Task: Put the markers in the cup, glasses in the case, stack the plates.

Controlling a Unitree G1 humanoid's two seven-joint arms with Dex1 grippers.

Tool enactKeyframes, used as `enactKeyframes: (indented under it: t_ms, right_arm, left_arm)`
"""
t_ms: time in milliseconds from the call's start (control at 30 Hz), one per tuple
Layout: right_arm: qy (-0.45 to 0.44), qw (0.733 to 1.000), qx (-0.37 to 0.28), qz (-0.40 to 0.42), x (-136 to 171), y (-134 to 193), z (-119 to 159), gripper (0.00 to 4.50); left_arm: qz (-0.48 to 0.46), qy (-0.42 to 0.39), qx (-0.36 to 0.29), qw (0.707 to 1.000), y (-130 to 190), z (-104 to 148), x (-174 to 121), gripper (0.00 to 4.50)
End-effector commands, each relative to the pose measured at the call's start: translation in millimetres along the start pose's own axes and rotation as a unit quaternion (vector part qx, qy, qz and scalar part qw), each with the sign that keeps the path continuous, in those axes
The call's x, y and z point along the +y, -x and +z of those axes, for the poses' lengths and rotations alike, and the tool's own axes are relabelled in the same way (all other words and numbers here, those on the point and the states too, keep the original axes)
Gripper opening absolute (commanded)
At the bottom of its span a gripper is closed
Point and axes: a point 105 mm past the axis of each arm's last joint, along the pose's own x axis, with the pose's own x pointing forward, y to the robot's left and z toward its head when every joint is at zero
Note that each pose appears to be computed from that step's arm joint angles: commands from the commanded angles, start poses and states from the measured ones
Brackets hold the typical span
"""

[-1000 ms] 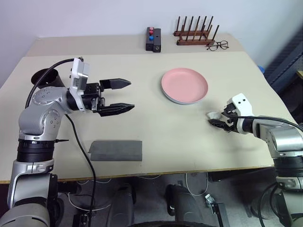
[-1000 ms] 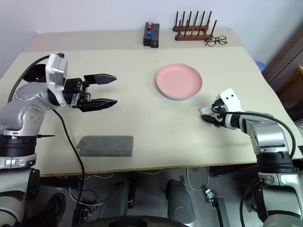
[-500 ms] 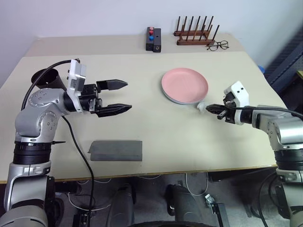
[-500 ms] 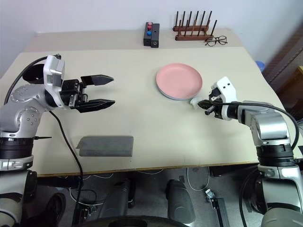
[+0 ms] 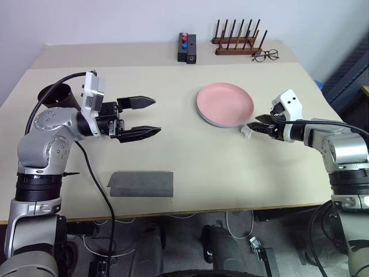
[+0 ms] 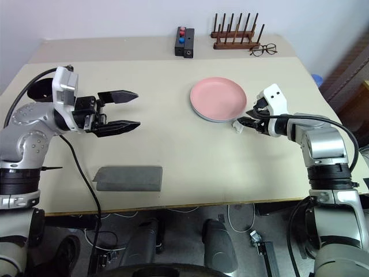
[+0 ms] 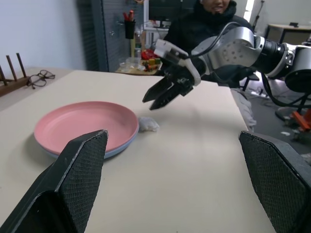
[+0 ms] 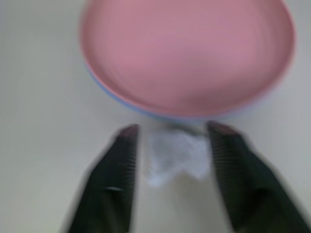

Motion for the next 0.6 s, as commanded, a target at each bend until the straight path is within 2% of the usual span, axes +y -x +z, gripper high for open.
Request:
enactKeyframes:
  t_ms: [33,233,533,567,600]
  right_arm:
    - [-0.003,1.0,-0.011,-0.023,-5.6,-0.1,9.9,4.21]
    - [-0.019,1.0,-0.003,-0.002,8.9,-16.3,1.6,4.21]
    - [-0.073,0.997,0.004,-0.011,2.7,-30.0,-2.9,4.21]
    - [-0.075,0.997,0.004,-0.01,3.1,-30.8,-2.7,3.7]
    - [-0.08,0.997,0.001,-0.009,3.0,-31.2,-1.6,3.4]
  left_arm:
    - [0.0,-0.024,-0.013,1.0,2.6,14.4,-1.4,4.5]
    - [-0.002,-0.023,-0.014,1.0,1.4,15.4,-1.3,4.5]
    - [-0.007,-0.007,-0.018,1.0,3.4,18.5,-6.4,4.5]
    - [-0.008,-0.004,-0.017,1.0,3.8,18.1,-6.9,4.5]
    - [-0.008,-0.002,-0.015,1.0,4.2,17.4,-7.7,4.5]
